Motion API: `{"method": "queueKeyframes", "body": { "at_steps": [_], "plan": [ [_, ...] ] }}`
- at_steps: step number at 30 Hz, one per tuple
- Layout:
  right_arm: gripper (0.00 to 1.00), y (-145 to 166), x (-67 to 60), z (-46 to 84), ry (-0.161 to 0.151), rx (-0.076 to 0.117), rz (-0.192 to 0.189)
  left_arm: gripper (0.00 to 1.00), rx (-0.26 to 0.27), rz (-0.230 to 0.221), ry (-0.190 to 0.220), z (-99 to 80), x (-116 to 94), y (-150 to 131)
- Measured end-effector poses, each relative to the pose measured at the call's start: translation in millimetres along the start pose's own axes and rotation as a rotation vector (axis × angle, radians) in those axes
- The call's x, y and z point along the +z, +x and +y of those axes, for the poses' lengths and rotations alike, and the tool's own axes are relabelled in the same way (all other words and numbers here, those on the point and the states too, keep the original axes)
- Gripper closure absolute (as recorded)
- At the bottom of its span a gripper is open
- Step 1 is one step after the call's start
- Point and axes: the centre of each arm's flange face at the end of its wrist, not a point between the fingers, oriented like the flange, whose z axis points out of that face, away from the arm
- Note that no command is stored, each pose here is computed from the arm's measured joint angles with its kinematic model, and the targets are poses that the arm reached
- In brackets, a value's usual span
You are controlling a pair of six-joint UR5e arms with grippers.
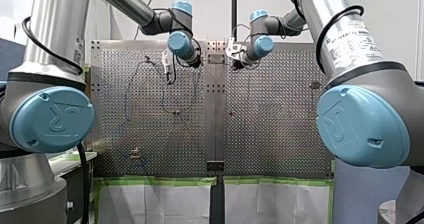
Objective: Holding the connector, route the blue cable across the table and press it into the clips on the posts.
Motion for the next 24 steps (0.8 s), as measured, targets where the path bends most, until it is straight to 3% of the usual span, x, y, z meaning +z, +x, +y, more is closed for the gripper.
{"method": "queueKeyframes", "body": {
  "at_steps": [11,18,24],
  "plan": [
    [1.00,3.4,-1.7,0.6,-0.003,-0.005,0.004,0.00,0.004,-0.076,0.029,-43.9,-20.2,-12.1],
    [1.00,6.6,-3.2,0.0,-0.003,-0.009,0.009,0.00,0.018,-0.084,0.038,-61.8,-29.7,-19.1],
    [1.00,10.9,-5.5,-1.9,-0.002,-0.010,0.016,0.00,0.031,-0.067,0.030,-65.2,-18.0,-16.7]
  ]
}}
